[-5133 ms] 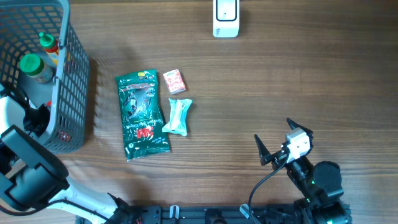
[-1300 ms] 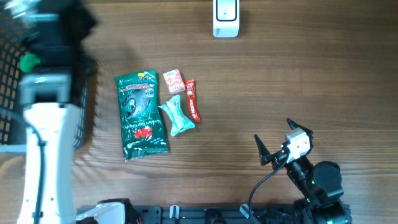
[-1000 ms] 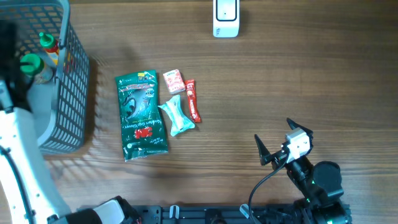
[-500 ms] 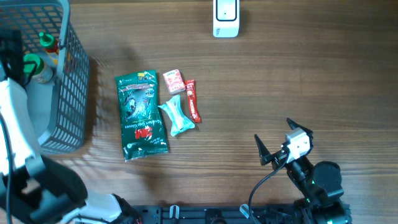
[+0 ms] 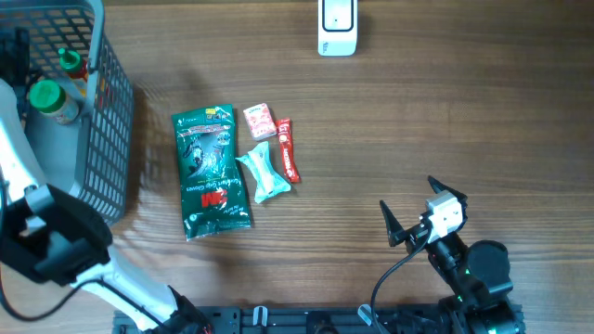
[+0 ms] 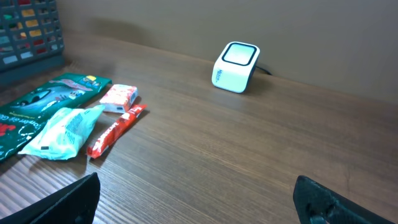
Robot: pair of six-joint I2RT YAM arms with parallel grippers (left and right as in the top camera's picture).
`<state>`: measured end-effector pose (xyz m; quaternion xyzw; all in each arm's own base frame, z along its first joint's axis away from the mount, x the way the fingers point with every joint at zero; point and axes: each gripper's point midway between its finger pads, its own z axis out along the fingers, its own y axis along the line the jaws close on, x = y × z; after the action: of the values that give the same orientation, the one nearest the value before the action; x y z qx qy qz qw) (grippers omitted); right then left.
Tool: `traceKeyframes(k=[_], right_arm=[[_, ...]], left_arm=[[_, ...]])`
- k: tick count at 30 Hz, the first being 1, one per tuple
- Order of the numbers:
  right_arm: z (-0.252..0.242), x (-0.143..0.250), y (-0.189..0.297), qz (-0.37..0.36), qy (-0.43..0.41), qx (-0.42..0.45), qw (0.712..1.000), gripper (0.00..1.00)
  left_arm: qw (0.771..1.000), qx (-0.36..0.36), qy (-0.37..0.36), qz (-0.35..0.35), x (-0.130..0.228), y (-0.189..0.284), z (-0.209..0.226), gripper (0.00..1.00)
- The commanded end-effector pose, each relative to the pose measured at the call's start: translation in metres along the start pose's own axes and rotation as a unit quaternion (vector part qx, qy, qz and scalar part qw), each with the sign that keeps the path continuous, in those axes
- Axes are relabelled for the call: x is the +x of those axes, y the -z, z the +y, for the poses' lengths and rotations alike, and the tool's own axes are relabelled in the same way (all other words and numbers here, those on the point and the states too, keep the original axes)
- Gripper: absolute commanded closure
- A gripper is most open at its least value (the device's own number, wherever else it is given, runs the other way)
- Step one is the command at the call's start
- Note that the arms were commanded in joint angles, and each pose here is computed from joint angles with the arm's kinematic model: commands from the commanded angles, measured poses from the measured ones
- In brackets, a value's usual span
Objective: Scan the item barcode
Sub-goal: 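Return the left gripper into the basket above the green-lid jar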
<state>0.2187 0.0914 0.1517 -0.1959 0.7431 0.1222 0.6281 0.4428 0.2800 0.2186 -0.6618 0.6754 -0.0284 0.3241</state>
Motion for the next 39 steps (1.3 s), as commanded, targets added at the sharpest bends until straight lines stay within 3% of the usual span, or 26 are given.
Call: traceKeyframes(k=[1,23,39], right_arm=[[0.001,-0.006,0.002,-0.011,0.004,-0.004,1.000,0.00],[0.001,-0.007,0.002,-0.011,0.004,-0.004,1.000,0.00],[0.001,-0.007,0.002,-0.011,0.004,-0.004,1.000,0.00]], left_arm=[[0.999,-0.039,-0.011,0.017,-0.002,-0.027,0.019,0.01],[0.998,-0.048,-0.026,0.030,0.001,-0.087,0.032,0.01],[0.992,-0.088,-0.058,0.076,0.049,-0.133,0.048,0.00]])
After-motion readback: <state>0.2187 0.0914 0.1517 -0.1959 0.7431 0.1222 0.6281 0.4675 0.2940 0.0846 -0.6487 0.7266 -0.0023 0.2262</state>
